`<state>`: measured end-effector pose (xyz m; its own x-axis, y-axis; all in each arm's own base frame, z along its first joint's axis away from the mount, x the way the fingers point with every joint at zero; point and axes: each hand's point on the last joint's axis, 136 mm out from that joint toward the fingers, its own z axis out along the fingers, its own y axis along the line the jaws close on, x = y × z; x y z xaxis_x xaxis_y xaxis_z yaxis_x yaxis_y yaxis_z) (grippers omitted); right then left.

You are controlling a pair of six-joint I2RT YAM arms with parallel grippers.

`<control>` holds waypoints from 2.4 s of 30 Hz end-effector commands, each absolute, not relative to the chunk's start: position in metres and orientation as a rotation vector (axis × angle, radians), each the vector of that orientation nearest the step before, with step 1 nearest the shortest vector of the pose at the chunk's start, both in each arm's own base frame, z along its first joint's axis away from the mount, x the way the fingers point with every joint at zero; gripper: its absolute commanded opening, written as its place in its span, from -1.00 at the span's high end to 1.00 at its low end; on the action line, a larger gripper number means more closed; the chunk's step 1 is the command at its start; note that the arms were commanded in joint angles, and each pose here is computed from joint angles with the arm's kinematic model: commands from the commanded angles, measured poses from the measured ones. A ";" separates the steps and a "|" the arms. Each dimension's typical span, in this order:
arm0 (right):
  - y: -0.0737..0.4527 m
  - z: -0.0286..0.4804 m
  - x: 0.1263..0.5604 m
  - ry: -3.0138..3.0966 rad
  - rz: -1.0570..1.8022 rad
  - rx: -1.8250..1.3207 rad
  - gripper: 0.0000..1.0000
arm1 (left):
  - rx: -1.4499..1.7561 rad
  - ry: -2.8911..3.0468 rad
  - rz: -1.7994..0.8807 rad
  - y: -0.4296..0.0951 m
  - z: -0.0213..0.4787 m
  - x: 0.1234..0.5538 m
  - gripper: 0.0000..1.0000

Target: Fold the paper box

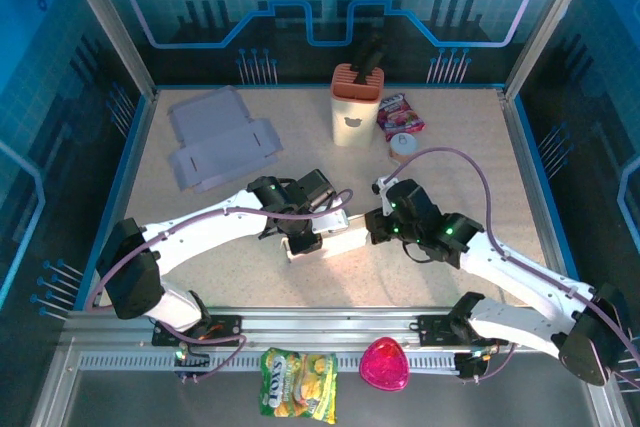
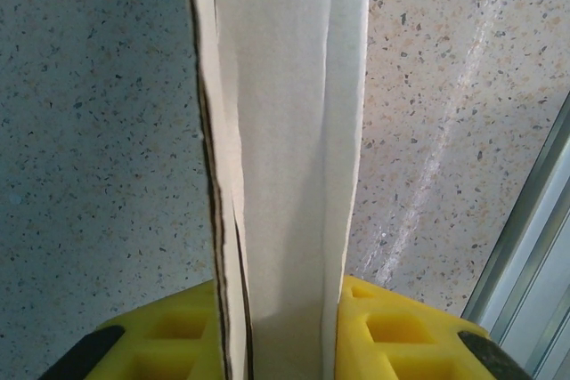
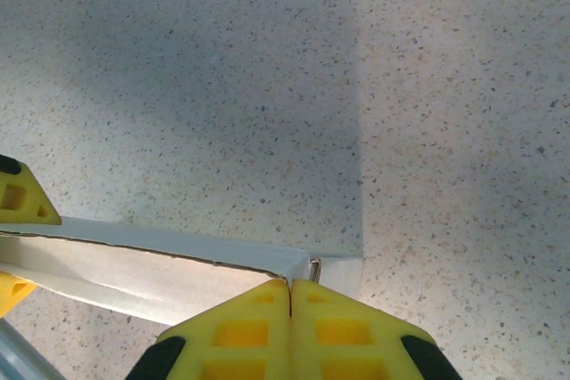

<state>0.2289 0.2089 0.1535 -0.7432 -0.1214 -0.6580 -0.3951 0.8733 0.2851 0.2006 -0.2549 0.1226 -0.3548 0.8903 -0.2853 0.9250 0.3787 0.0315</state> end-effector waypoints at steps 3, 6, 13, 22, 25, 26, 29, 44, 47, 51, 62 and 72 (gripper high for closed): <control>0.205 0.137 0.222 2.422 0.476 -0.366 1.00 | 1.571 2.397 -0.167 -0.255 0.118 0.209 0.46; 0.200 0.133 0.223 2.413 0.435 -0.368 1.00 | 1.545 2.391 -0.165 -0.255 0.121 0.212 0.35; 0.201 0.132 0.224 2.403 0.434 -0.355 1.00 | 1.455 2.369 -0.184 -0.254 0.132 0.216 0.15; 0.202 0.140 0.223 2.389 0.430 -0.337 1.00 | 1.291 2.358 -0.145 -0.246 0.152 0.225 0.02; 0.202 0.140 0.224 2.397 0.419 -0.329 1.00 | 1.173 2.327 -0.203 -0.247 0.172 0.227 -0.28; 0.202 0.139 0.223 2.402 0.417 -0.327 1.00 | 1.121 2.324 -0.220 -0.245 0.179 0.227 -0.28; 0.203 0.140 0.223 2.407 0.413 -0.322 1.00 | 0.913 2.366 -0.186 -0.227 0.194 0.230 -0.23; 0.209 0.143 0.222 2.440 0.393 -0.293 1.00 | 0.257 2.627 -0.273 -0.162 0.174 0.180 0.16; 0.209 0.143 0.223 2.442 0.392 -0.289 1.00 | 0.277 2.610 -0.266 -0.161 0.175 0.181 0.16; 0.208 0.144 0.222 2.444 0.386 -0.291 1.00 | 0.300 2.599 -0.291 -0.170 0.172 0.186 0.18; 0.208 0.145 0.221 2.443 0.391 -0.290 1.00 | 0.328 2.577 -0.288 -0.182 0.171 0.197 0.33; 0.208 0.146 0.221 2.441 0.393 -0.289 1.00 | 0.339 2.592 -0.248 -0.182 0.162 0.199 0.47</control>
